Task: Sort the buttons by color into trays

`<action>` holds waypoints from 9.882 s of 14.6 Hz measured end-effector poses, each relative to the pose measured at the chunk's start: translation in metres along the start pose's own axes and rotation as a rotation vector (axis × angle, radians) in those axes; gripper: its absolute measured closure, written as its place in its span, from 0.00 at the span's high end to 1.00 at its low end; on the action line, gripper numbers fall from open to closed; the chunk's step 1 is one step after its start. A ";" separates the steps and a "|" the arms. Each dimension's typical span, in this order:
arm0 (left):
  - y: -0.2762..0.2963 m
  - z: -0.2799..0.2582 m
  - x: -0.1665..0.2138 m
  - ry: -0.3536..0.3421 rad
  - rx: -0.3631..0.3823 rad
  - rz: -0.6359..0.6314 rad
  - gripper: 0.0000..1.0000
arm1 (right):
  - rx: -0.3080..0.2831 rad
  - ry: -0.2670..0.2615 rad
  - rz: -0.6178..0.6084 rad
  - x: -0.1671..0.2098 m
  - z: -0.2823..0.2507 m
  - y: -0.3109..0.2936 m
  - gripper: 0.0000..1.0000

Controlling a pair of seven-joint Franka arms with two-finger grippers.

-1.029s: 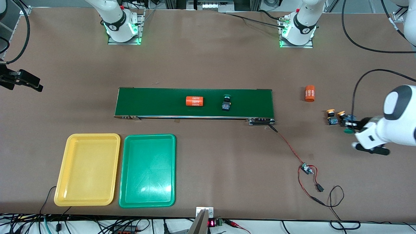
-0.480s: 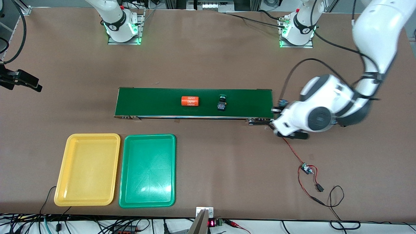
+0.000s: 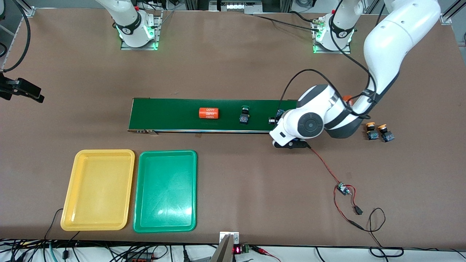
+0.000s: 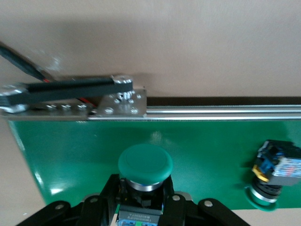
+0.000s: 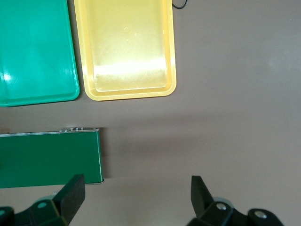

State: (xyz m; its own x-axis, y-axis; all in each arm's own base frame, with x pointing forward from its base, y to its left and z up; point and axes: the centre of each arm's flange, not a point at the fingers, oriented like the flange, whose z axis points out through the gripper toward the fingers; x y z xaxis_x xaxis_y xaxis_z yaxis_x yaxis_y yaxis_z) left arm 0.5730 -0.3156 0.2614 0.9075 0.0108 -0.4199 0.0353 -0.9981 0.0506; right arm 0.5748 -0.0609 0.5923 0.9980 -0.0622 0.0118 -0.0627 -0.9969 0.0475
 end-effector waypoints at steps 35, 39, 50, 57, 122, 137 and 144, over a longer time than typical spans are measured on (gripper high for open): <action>-0.304 0.013 -0.007 -0.110 0.209 0.167 1.00 | 0.055 -0.171 -0.012 -0.058 0.234 -0.462 1.00; -0.325 0.081 -0.034 -0.105 0.196 0.174 1.00 | 0.071 -0.198 -0.029 -0.079 0.255 -0.492 1.00; -0.320 0.108 -0.042 0.005 0.163 0.191 0.50 | 0.040 -0.196 -0.038 -0.090 0.319 -0.513 0.43; -0.303 -0.001 -0.017 0.046 -0.024 -0.035 0.50 | 0.068 -0.147 0.147 -0.024 0.271 -0.469 0.43; -0.421 0.071 0.044 0.083 0.108 0.048 0.90 | -0.044 -0.249 -0.007 -0.091 0.325 -0.515 0.54; -0.201 -0.017 0.018 0.112 -0.068 0.034 0.41 | 0.060 -0.023 0.012 0.080 0.253 -0.375 0.42; -0.044 0.009 -0.032 0.102 -0.043 0.087 0.41 | 0.067 0.101 -0.129 0.117 0.321 -0.395 0.42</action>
State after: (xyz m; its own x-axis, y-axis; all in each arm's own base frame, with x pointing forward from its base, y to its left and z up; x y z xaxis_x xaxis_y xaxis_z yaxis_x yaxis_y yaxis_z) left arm 0.5390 -0.2728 0.2645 0.9458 -0.0675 -0.3178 -0.0295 -0.9920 0.1229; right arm 0.7192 0.3105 0.2539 0.9915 0.0680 0.1107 0.0697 -0.9975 -0.0114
